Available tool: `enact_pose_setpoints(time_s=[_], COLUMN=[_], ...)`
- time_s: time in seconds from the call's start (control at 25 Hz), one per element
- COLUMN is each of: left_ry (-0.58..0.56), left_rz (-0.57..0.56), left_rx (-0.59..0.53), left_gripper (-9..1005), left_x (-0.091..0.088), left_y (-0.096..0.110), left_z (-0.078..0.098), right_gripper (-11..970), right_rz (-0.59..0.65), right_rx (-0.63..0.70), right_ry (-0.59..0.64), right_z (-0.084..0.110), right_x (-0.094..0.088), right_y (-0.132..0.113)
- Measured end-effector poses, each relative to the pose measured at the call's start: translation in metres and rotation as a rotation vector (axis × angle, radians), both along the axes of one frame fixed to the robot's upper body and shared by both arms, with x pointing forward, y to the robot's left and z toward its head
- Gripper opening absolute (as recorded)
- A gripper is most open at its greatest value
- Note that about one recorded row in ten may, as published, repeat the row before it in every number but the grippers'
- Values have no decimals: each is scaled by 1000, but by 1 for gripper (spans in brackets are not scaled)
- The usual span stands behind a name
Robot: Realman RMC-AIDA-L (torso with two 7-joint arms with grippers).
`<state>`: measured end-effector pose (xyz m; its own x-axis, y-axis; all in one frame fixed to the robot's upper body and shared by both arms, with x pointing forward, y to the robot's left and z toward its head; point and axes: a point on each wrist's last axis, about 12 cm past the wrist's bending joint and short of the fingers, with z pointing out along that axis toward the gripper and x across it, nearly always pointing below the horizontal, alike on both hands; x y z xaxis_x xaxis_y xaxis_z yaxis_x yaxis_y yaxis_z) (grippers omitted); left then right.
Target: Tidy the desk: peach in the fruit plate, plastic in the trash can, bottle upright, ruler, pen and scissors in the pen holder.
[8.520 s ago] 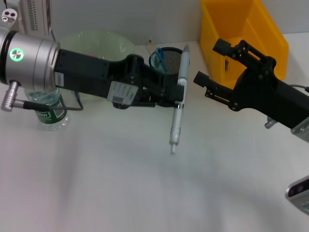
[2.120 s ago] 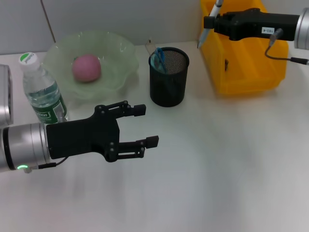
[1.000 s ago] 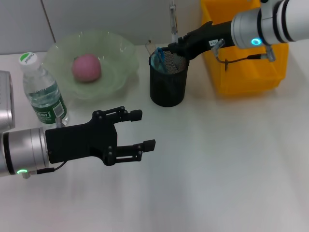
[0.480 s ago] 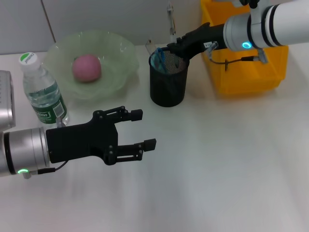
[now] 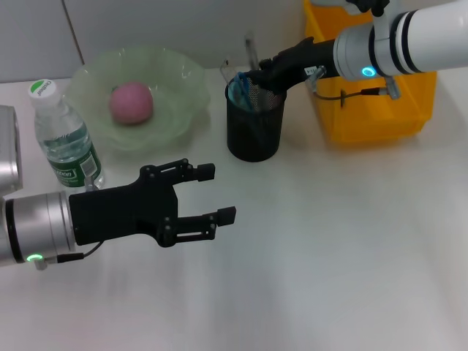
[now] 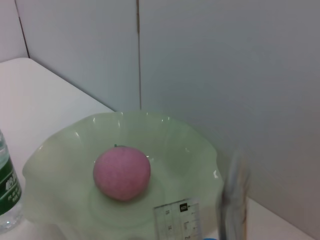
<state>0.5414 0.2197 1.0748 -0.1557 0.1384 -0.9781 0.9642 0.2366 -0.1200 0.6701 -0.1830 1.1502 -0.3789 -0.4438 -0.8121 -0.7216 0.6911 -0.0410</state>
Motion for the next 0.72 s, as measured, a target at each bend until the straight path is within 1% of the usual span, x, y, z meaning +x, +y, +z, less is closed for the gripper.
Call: enact_pose_setpoints(time_s=[0.24, 0.36, 0.52, 0.6, 0.64, 0.68, 0.72], left_ry=[-1, 1, 5, 4, 4, 4, 5], left_rz=[1, 1, -1, -1, -2, -2, -1], left_rx=[-1, -1, 0, 1, 2, 2, 2], left_gripper=[802, 802, 802, 802, 802, 802, 802], left_x=[1, 2, 3, 3, 3, 3, 3], left_y=[0, 0, 0, 0, 0, 0, 0], left_z=[1, 1, 2, 3, 3, 3, 2], right_gripper=[304, 391, 507, 596, 641, 685, 730], right_rz=[-9, -23, -49, -53, -56, -56, -62], right_rx=[8, 27, 91, 99, 126, 126, 180], right_ry=[3, 8, 6, 0, -5, -5, 3], right_z=[1, 2, 8, 9, 10, 10, 9], right_x=[0, 1, 0, -2, -7, -7, -17], right_y=[-1, -1, -7, -9, -15, -15, -26])
